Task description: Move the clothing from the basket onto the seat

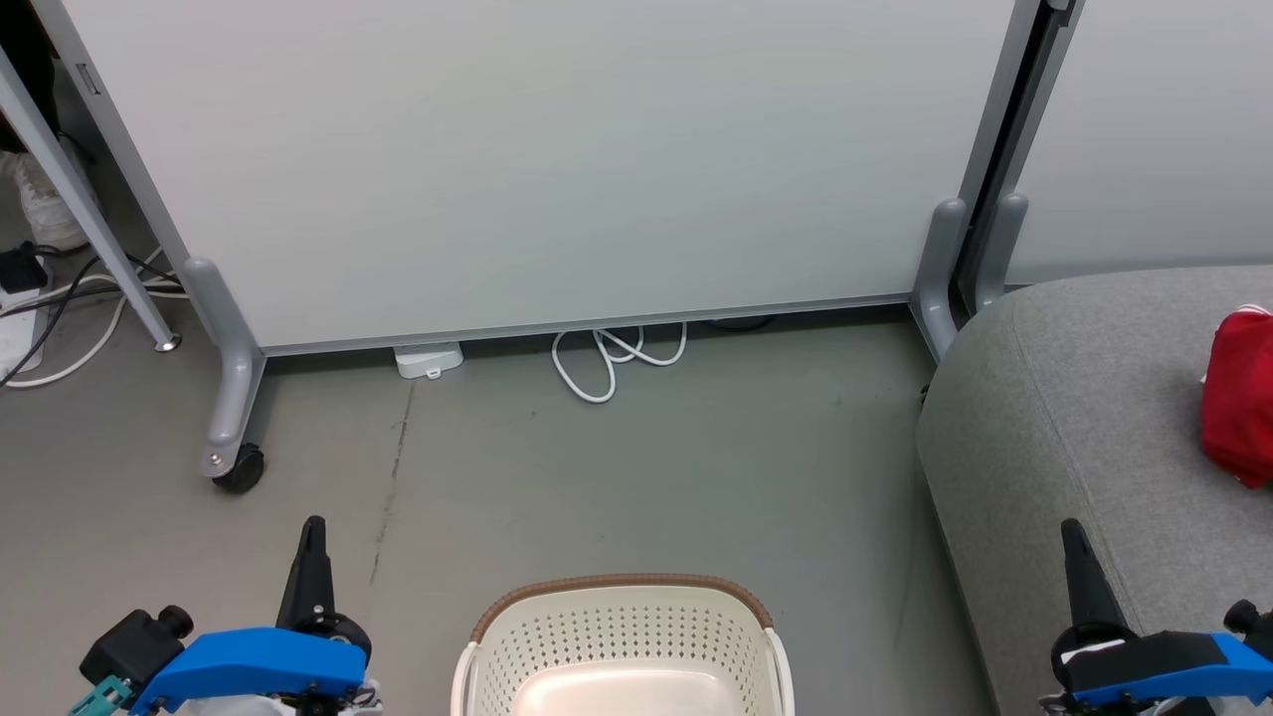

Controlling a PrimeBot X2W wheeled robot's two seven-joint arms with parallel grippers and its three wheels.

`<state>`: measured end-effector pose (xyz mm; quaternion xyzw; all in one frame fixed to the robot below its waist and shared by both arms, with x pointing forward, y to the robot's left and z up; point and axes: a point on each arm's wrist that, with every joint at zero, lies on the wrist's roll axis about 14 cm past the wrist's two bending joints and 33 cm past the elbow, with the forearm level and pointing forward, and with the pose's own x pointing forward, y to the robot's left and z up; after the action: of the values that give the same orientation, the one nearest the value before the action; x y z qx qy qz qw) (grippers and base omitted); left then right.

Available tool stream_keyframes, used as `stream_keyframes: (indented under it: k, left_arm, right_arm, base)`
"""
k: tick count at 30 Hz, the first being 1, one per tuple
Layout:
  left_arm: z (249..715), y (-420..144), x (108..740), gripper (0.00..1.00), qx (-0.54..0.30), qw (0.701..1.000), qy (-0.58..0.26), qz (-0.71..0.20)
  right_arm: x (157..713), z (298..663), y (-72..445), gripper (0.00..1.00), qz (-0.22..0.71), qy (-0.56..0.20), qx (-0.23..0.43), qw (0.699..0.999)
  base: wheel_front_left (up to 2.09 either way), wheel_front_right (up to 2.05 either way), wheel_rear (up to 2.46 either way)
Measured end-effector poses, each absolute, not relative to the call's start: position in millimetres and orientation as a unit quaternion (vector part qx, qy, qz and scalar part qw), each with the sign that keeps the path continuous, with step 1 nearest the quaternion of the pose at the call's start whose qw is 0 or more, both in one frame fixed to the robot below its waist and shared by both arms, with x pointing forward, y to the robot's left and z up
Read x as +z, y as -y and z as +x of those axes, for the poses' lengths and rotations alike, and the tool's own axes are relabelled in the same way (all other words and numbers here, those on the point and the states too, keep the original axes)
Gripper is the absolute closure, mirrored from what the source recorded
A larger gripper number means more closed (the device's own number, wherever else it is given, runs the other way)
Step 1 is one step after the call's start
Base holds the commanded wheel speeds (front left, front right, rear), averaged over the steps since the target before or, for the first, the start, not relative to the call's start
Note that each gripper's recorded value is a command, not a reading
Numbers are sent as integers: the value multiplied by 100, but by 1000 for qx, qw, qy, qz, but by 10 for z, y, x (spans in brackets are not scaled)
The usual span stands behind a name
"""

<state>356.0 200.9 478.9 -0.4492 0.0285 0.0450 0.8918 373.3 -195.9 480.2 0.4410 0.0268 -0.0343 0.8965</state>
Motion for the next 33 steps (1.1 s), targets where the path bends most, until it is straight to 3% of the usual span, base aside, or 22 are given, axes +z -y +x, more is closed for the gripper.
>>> stream_keyframes:
  k: [33]
  left_arm:
    - [3708, -2018, 4889, 100, 34, 805, -20, -592]
  right_arm:
    - [4919, 3822, 1963, 100, 590, -18, -24, 807]
  base:
    - [0, 0, 0]
